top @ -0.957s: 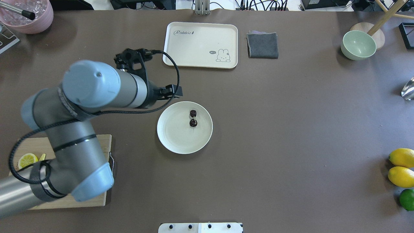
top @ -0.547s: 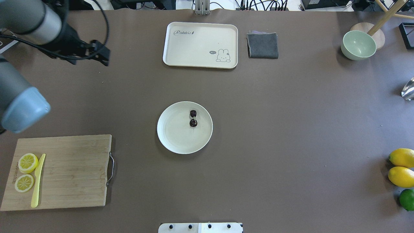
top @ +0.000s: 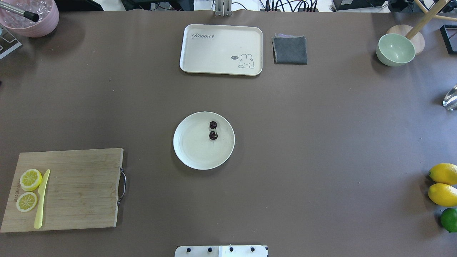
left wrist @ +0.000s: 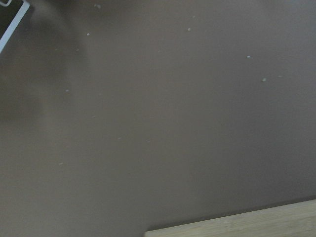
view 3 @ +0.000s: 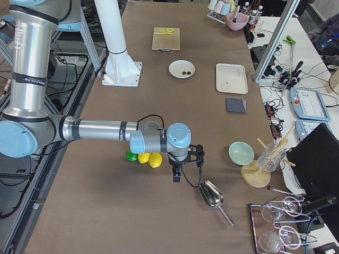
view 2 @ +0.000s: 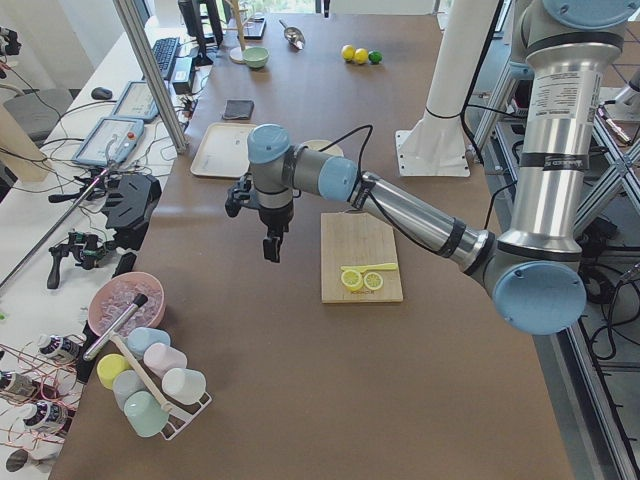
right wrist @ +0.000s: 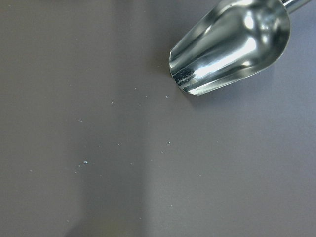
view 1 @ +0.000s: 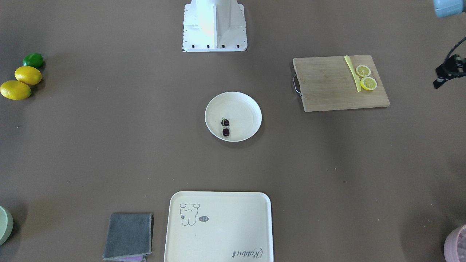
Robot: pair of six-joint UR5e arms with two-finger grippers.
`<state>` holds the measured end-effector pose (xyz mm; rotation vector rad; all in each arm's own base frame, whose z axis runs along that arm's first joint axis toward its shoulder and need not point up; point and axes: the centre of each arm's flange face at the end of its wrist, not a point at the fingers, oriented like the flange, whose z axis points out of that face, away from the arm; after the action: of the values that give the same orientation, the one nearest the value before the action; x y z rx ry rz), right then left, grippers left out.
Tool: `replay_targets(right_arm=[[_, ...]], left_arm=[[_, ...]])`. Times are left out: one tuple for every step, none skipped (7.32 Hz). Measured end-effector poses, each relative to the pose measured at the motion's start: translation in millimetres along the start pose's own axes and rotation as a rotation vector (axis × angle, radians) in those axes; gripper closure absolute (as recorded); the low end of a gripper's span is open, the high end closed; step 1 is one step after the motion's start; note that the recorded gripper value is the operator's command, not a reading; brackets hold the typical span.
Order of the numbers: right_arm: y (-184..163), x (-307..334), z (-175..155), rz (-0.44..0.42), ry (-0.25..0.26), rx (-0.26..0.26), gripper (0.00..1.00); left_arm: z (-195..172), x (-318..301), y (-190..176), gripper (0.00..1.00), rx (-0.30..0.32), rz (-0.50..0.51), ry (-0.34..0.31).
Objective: Place red cherry on plate
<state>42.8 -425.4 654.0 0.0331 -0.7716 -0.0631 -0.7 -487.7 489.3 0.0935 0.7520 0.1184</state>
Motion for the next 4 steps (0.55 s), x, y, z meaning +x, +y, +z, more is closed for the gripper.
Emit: replay_targets(right_arm=[[-2, 12, -7, -0.073, 0.058, -0.022, 0.0], [-8, 20, -18, -0.115, 0.114, -0.04, 0.0], [-10, 26, -23, -0.126, 0.149, -0.053, 0.0], [-10, 28, -25, -0.126, 0.16, -0.059, 0.0]], left_arm=[[1, -54, 16, 0.02, -0.013, 0.022, -0.008], [6, -97, 30, 0.02, -0.04, 0.025, -0.006], [14, -130, 45, 0.02, -0.072, -0.009, 0.002], [23, -151, 62, 0.02, -0.094, -0.052, 0.011]])
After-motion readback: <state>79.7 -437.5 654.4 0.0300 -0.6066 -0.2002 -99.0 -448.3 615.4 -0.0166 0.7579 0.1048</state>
